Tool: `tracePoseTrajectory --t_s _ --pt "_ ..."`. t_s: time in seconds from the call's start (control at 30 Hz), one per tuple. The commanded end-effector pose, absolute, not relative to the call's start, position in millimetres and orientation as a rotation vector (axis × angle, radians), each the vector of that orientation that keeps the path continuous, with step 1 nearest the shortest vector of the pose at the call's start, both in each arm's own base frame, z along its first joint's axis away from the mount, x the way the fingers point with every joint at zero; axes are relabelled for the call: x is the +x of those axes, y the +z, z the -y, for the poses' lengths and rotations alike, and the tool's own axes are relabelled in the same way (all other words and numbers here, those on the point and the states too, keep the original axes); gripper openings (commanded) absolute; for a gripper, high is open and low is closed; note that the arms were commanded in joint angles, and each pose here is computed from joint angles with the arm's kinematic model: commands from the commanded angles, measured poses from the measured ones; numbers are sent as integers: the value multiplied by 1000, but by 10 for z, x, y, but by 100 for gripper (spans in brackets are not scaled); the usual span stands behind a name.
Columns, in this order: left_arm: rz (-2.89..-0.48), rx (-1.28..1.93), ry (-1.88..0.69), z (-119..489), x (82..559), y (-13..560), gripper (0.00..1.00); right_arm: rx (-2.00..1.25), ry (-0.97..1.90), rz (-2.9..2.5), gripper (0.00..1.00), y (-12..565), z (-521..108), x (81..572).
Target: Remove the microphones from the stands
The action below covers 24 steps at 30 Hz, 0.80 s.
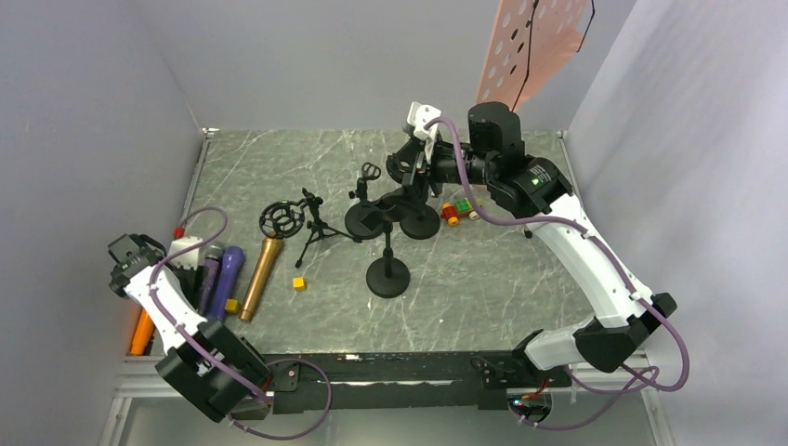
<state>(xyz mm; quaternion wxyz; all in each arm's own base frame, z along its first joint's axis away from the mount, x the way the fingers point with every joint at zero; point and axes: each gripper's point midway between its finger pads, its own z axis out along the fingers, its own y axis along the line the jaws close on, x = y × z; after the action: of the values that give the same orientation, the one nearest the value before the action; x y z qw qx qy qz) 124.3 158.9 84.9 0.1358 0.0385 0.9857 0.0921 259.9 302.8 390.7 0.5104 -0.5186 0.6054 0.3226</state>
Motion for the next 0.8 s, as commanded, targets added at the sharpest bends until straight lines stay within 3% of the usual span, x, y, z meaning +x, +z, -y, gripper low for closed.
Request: tracePoseTrajectory --t_s 0.0,0.17,0.33,0.43,0.57,0.77 --pt "-2742 106 33 -1150 1318 1225 61 -1242 734 -1371 100 4103 -2941 2534" --pt "-2358 270 -269 -565 1788 2036 62 -1234 727 -1397 100 4043 -2840 2493" --pt "-2189 427 -176 -386 2302 2751 61 -1231 682 -1407 100 4041 -2684 2408" --pt "-1902 669 -262 166 2574 3450 66 -1199 667 -1444 100 4021 -2546 2368" --pt "-1550 1006 -454 1040 2564 3969 76 -1196 670 -1470 99 3870 -2398 2263" --pt "-1301 1406 -743 1999 2201 3883 80 -1200 686 -1524 95 3541 -2212 2150"
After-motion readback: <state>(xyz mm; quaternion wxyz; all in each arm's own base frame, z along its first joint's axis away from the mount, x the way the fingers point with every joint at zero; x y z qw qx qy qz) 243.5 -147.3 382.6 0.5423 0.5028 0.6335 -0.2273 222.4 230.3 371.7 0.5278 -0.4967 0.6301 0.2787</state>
